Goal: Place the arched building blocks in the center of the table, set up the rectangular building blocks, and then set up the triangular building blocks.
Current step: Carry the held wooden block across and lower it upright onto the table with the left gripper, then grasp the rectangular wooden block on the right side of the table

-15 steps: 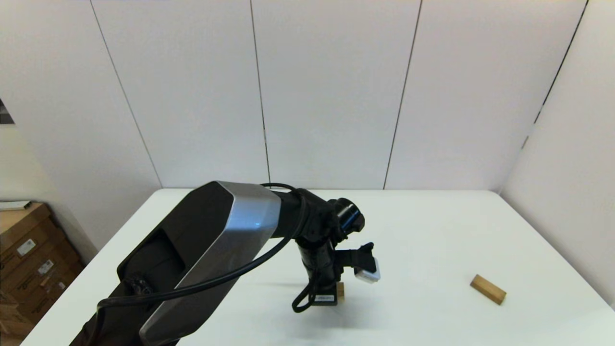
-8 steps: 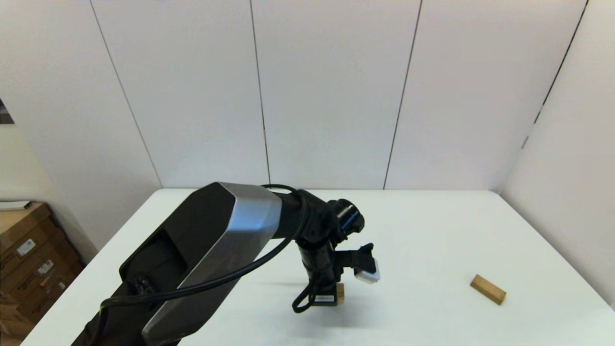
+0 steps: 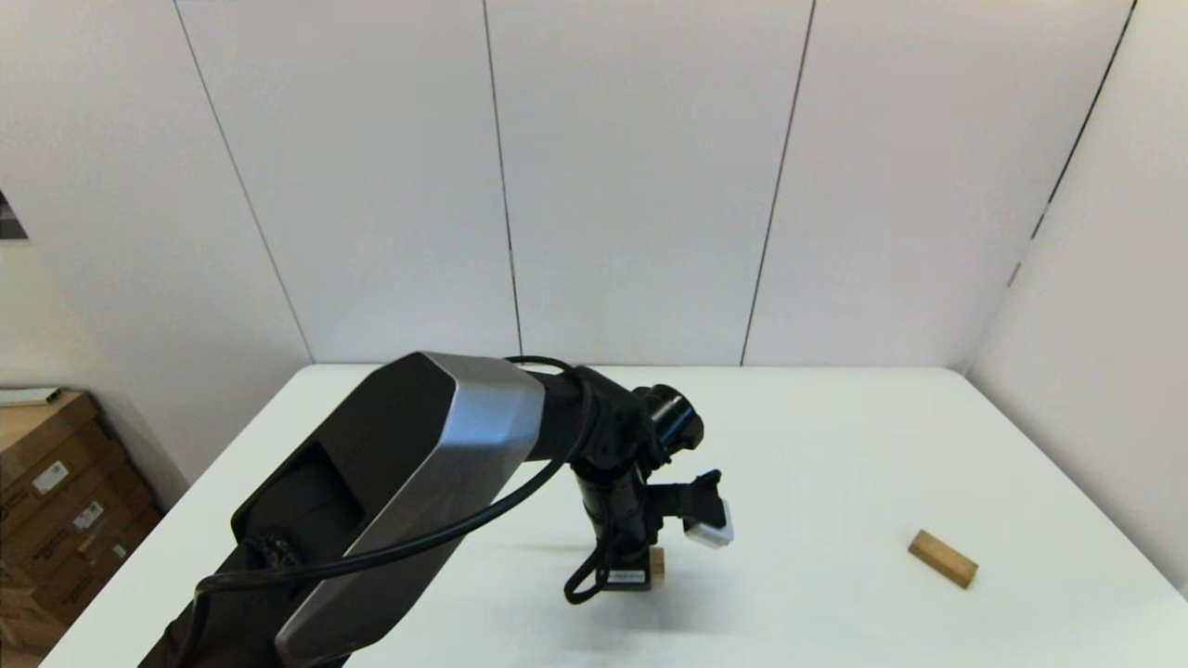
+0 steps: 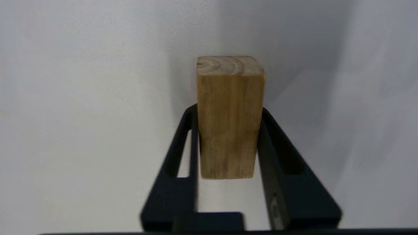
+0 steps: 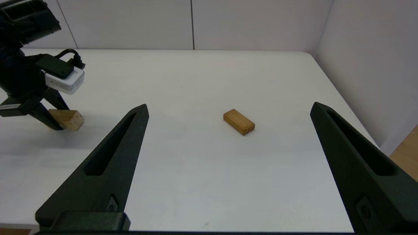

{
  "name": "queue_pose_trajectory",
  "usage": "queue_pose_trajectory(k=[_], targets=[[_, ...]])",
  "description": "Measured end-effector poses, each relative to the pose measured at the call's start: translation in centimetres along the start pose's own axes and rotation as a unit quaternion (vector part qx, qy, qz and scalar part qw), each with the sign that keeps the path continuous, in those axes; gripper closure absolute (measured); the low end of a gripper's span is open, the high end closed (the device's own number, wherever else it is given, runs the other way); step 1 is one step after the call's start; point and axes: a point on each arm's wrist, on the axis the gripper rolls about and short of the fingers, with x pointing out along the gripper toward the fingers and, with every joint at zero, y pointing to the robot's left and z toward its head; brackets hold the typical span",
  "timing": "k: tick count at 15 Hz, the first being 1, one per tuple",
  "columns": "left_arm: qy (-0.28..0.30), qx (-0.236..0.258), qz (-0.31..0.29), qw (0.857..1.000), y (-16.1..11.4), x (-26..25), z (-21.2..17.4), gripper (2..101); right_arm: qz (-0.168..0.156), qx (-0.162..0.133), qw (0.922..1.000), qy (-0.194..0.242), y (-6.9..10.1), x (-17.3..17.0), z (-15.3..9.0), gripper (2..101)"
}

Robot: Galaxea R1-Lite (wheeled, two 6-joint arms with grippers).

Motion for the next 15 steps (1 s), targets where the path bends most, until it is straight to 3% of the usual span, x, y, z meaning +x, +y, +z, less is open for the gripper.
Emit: queue_pose_trajectory(k=[2,6,10,15], targets=[[0.0,0.0,0.0,1.0,0.0,0.0,0.0,52.8,0.0,0.0,1.0,0.0,0.0,0.0,0.0,4.3],[-0.001,-0.002,0.003,1.0,0.2,-0.2,-0.1,34.1,0.0,0.0,1.0,0.0,0.0,0.0,0.0,4.3],[-0.014,-0.015,0.023,1.0,1.2,-2.4,-0.9,22.7,0.0,0.0,1.0,0.0,0.0,0.0,0.0,4.3],[-0.039,-0.051,0.066,0.996,2.8,-9.5,-3.6,14.7,0.0,0.0,1.0,0.0,0.0,0.0,0.0,4.3]])
